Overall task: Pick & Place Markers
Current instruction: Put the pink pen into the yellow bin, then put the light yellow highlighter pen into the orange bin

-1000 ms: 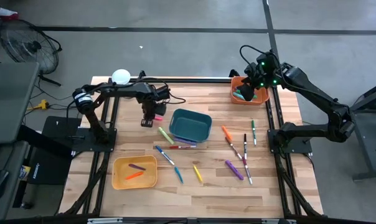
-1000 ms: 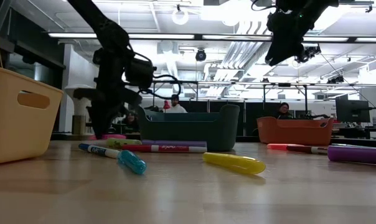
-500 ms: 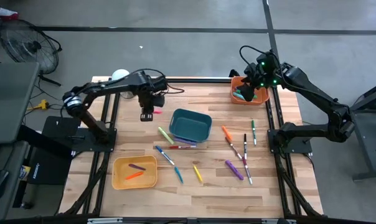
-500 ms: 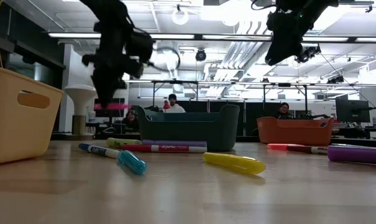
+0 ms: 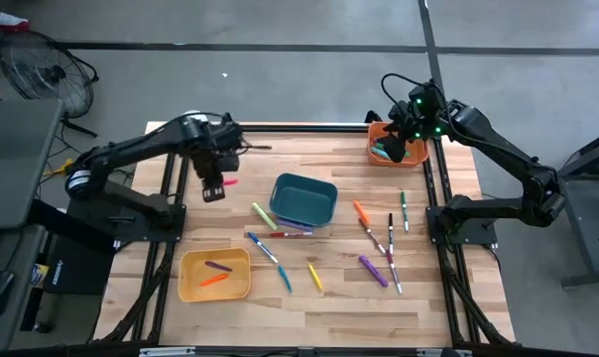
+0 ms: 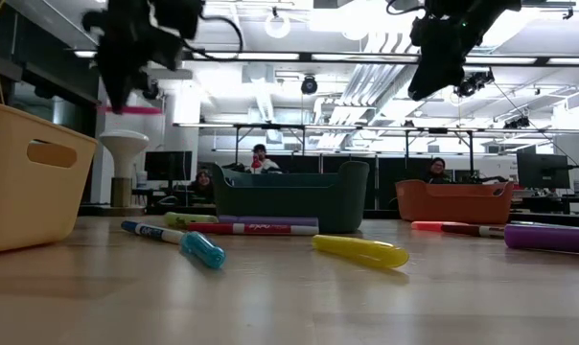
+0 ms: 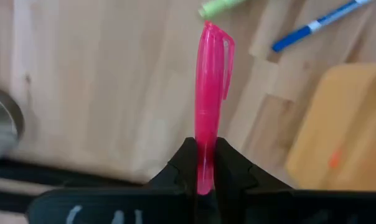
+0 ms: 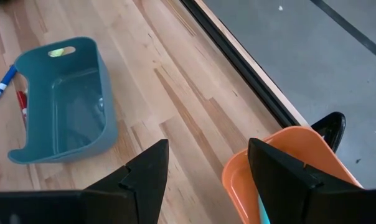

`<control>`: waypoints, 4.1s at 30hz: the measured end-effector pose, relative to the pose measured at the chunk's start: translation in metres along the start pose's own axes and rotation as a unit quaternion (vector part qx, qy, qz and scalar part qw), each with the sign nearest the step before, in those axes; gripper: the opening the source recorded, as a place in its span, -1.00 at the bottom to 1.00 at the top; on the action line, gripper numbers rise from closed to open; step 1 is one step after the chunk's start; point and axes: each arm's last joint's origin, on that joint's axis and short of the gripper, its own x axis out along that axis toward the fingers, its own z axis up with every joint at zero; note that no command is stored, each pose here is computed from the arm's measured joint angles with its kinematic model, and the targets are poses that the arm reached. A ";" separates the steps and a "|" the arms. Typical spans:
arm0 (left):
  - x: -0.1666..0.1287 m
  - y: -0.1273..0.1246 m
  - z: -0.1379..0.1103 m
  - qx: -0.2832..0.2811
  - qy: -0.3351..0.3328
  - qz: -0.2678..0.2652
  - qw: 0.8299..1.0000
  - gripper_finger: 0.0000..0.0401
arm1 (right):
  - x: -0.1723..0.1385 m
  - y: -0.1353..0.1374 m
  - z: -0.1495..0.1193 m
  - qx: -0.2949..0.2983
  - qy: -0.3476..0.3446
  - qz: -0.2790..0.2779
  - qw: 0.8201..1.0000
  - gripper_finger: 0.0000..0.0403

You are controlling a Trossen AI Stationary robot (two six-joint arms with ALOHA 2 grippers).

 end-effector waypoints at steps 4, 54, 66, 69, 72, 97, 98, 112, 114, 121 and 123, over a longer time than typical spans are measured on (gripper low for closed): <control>-0.005 -0.026 -0.010 -0.010 0.008 -0.008 1.000 -0.90 | 0.000 0.000 0.000 0.001 0.000 0.000 1.000 0.04; 0.127 -0.203 -0.027 0.030 0.166 -0.089 0.982 -0.89 | 0.000 0.002 0.004 -0.048 -0.027 0.046 0.997 0.04; 0.126 -0.204 -0.028 0.048 0.172 -0.103 0.979 -0.39 | 0.000 0.003 0.000 -0.042 -0.009 0.050 0.998 0.04; 0.120 -0.203 -0.029 0.046 0.179 -0.104 0.977 -0.36 | 0.000 0.003 0.000 -0.043 -0.009 0.050 0.998 0.04; 0.107 -0.205 -0.027 0.062 0.184 -0.101 0.976 -0.36 | 0.000 0.003 0.000 -0.043 -0.009 0.050 0.998 0.04; 0.039 -0.118 0.072 -0.191 -0.075 -0.035 0.978 -0.35 | 0.000 0.003 0.001 -0.041 -0.013 0.049 0.998 0.04; 0.041 -0.113 0.074 -0.176 -0.071 -0.028 0.981 -0.35 | 0.000 0.003 0.001 -0.041 -0.013 0.049 0.998 0.04; 0.076 -0.056 0.099 0.199 0.015 0.006 0.980 -0.35 | 0.000 0.003 0.001 -0.046 -0.013 0.047 0.998 0.04; 0.084 -0.051 0.102 0.227 0.029 0.004 0.974 -0.35 | 0.000 0.002 0.001 -0.044 -0.012 0.043 0.998 0.04; 0.110 -0.036 0.104 0.262 0.053 -0.002 0.964 -0.35 | 0.000 0.002 0.001 -0.026 -0.010 0.043 0.999 0.04; 0.115 -0.033 0.101 0.259 0.060 -0.005 0.964 -0.35 | 0.000 0.002 0.001 -0.020 -0.010 0.042 0.999 0.04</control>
